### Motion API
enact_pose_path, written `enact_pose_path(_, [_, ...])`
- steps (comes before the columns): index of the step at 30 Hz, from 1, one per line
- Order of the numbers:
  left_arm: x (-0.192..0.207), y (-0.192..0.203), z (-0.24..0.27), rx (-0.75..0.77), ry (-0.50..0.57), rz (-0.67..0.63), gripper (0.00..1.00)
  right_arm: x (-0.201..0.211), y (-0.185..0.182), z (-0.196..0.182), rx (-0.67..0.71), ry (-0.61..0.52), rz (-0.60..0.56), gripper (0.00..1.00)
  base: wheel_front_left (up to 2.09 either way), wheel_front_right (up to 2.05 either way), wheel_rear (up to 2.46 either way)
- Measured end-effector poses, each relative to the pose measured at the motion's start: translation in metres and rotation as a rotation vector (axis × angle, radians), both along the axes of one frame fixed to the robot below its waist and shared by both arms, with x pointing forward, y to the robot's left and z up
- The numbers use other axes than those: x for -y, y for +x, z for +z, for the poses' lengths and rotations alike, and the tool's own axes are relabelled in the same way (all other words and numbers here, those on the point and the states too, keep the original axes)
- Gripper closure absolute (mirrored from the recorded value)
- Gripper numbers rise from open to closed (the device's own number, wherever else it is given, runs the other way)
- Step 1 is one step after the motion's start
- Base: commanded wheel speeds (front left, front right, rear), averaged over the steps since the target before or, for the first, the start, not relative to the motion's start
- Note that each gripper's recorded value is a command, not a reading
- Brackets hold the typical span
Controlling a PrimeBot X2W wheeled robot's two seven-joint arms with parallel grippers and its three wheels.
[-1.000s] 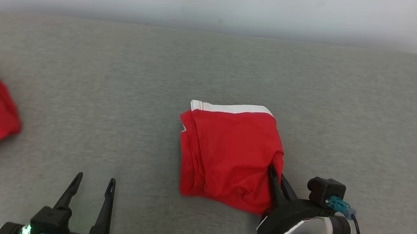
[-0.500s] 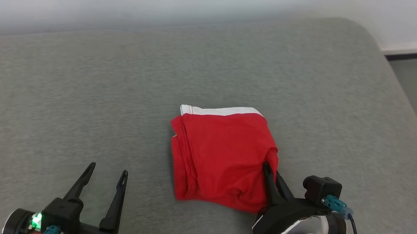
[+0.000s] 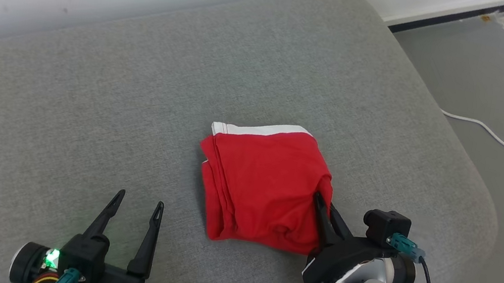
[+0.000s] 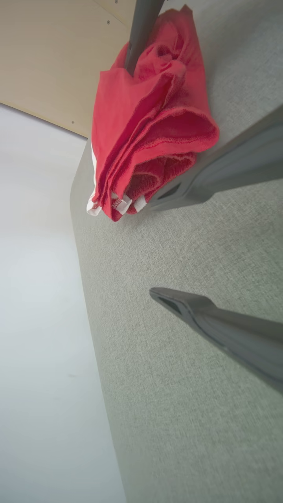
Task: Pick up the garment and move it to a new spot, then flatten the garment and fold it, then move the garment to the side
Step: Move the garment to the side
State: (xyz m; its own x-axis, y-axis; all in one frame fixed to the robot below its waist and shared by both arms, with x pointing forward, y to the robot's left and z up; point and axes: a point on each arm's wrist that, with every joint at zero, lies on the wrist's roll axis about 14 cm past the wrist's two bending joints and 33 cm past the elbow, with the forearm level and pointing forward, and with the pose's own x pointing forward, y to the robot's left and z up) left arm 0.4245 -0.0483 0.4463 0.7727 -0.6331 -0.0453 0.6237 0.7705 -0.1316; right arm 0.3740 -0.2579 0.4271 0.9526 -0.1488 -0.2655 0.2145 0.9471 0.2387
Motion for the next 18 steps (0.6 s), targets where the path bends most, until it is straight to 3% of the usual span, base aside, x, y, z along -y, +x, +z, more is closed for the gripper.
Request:
enact_pose_path(11, [0.018, 0.002, -0.011, -0.020, -0.009, -0.056, 0.00, 0.019, -0.004, -0.004, -0.018, -0.016, -0.053, 1.00, 0.00, 0.00, 0.00])
enact_pose_path(18, [0.016, 0.009, -0.014, -0.015, -0.007, -0.055, 0.00, 0.023, 0.025, 0.005, -0.009, -0.086, -0.017, 1.00, 0.00, 0.00, 0.00])
